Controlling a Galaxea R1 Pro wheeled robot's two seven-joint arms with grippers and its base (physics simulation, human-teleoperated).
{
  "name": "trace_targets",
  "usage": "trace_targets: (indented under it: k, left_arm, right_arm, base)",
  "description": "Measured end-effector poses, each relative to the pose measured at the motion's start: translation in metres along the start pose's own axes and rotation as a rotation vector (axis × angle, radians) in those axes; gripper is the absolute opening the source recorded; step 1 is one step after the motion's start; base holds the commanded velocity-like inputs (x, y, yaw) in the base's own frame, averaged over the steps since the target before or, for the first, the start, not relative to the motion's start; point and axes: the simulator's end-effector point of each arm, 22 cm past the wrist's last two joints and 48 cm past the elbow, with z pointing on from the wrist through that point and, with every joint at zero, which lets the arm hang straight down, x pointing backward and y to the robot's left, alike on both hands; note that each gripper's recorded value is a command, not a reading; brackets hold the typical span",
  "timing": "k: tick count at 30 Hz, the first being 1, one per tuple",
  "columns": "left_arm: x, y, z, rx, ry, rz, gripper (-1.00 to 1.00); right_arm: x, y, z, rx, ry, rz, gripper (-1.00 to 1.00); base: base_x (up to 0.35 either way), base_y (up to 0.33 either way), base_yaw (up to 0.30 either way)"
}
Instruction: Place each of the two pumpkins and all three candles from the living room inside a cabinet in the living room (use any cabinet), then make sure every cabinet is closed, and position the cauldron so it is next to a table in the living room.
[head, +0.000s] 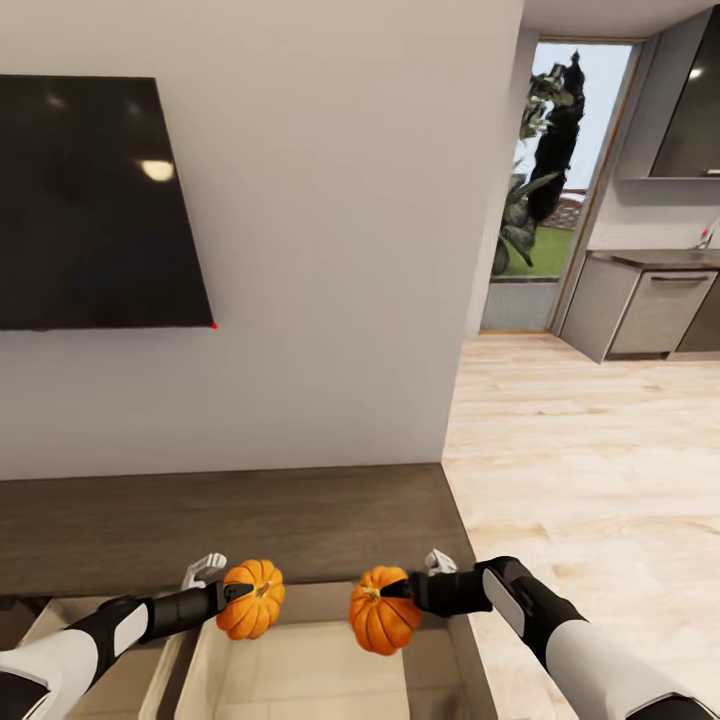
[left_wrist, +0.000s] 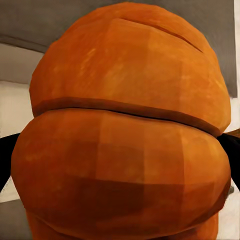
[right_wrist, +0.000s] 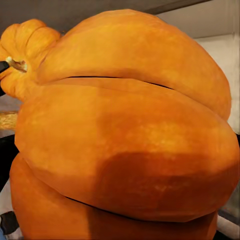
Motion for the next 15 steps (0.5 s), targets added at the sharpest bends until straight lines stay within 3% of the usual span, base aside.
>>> trace_targets:
  k: [4, 15]
  left_arm:
    - [0.007, 0.002, 0.009, -0.004, 0.006, 0.000, -1.00]
    - [0.028, 0.015, 0.036, -0.061, 0.023, -0.003, -1.00]
  right_arm:
    - [0.001, -0.017, 0.004, 0.052, -0.004, 0.001, -1.00]
    - [0.013, -0.039, 0.018, 0.073, 0.004, 0.006, -1.00]
  base:
    - [0.000, 0.000, 0.000]
    - [0.000, 0.000, 0.000]
